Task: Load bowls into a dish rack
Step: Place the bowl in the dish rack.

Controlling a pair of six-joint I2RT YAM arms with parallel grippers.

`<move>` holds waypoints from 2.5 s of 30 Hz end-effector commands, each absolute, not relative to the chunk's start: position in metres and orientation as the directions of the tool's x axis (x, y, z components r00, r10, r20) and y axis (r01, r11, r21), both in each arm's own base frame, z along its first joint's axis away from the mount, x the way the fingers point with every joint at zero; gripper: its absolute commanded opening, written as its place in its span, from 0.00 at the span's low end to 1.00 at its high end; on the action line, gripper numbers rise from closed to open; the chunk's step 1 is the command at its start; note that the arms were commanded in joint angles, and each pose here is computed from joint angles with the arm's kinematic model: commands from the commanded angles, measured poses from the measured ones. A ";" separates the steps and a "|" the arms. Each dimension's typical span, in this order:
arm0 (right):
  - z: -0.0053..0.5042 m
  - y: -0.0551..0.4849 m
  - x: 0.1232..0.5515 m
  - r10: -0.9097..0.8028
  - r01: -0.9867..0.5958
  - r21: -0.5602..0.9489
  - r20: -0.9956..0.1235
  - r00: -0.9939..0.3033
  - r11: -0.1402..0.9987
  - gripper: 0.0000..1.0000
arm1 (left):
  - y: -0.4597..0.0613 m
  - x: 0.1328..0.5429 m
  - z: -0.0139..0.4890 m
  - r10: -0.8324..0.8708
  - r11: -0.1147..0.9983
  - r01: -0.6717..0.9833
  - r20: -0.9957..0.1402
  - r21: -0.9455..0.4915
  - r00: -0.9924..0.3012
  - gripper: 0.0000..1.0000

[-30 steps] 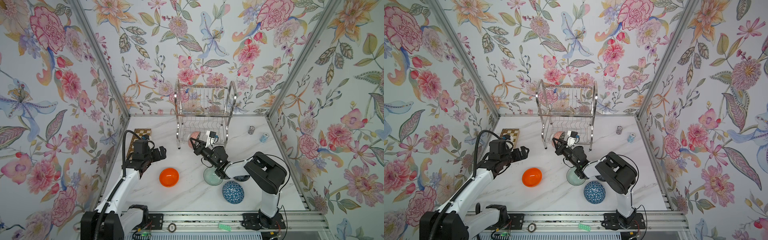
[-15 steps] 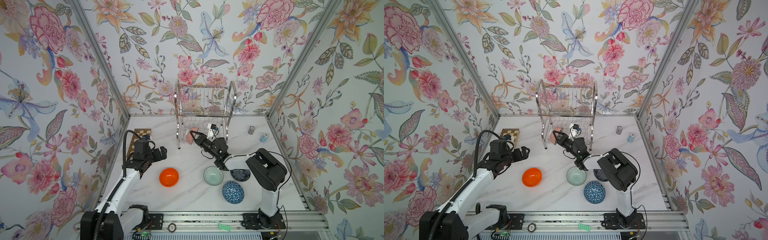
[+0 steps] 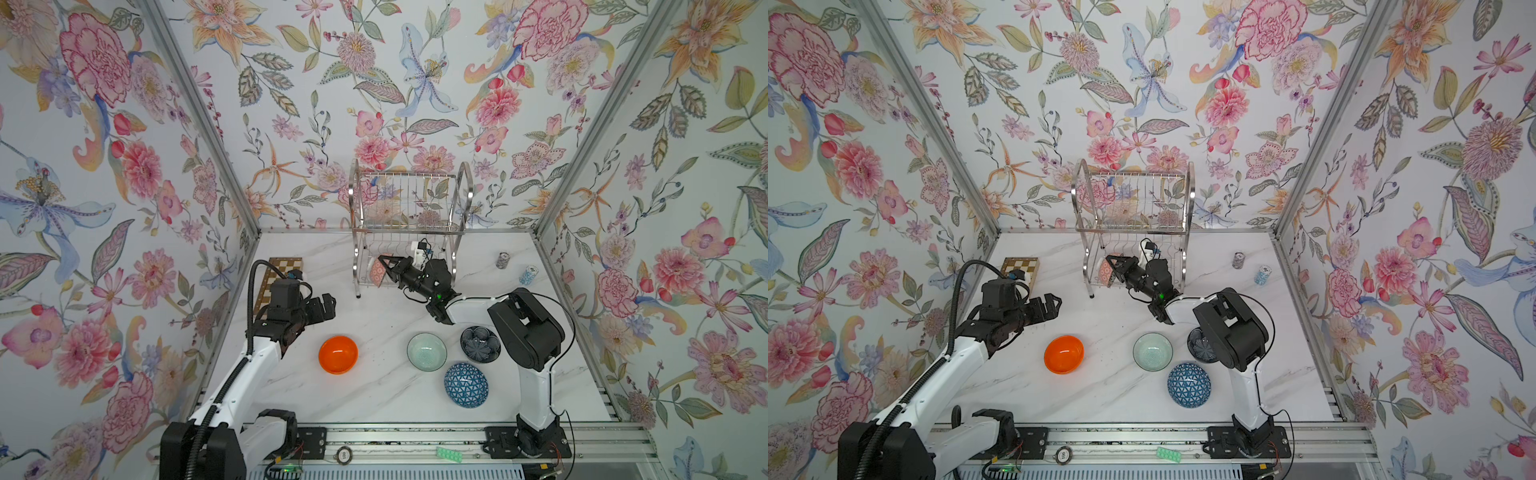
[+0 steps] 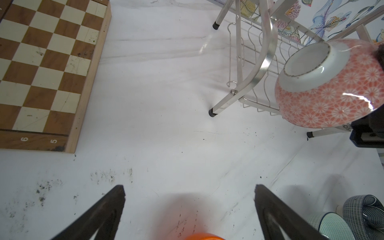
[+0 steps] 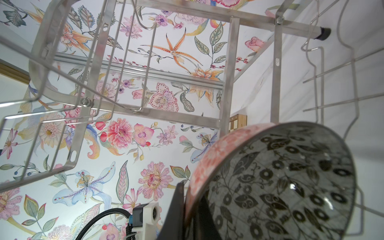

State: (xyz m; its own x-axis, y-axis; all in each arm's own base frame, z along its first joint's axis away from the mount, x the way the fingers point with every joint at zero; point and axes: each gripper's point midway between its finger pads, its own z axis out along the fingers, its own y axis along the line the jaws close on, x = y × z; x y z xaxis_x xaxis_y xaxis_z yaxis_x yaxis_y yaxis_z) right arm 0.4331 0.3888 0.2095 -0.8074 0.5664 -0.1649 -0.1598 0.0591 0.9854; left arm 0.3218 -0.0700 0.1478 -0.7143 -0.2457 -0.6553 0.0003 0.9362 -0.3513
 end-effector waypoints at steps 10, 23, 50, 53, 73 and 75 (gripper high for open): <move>0.216 0.400 0.465 0.479 -0.169 0.985 -0.162 -0.862 0.029 0.00 | -0.075 0.324 0.160 -0.242 0.933 0.024 -0.674 -0.360 -0.698 0.99; 0.218 0.406 0.493 0.479 -0.194 0.981 -0.169 -0.862 -0.002 0.00 | -0.077 0.324 0.158 -0.238 0.933 0.026 -0.670 -0.359 -0.703 0.99; 0.217 0.407 0.551 0.481 -0.310 0.947 -0.236 -0.844 -0.079 0.00 | -0.083 0.320 0.154 -0.199 0.944 0.044 -0.671 -0.328 -0.714 0.99; 0.210 0.409 0.554 0.459 -0.301 0.951 -0.238 -0.856 -0.069 0.00 | -0.084 0.320 0.154 -0.192 0.945 0.050 -0.671 -0.323 -0.716 0.99; 0.176 0.413 0.579 0.394 -0.232 0.973 -0.209 -0.895 -0.010 0.00 | -0.087 0.319 0.151 -0.170 0.950 0.059 -0.669 -0.305 -0.723 0.99; 0.171 0.415 0.580 0.386 -0.226 0.974 -0.218 -0.896 0.025 0.01 | -0.088 0.318 0.151 -0.170 0.950 0.059 -0.669 -0.306 -0.724 0.99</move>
State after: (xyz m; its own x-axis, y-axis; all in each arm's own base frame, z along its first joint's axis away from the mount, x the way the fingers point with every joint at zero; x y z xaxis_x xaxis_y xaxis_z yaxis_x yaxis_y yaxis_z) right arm 0.5842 0.4068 0.1750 -0.8834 0.4315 -0.1827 -0.2093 -0.0147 0.9777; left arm 0.3165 -0.0857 0.1456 -0.7274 -0.1895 -0.6595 0.0473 0.9450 -0.3237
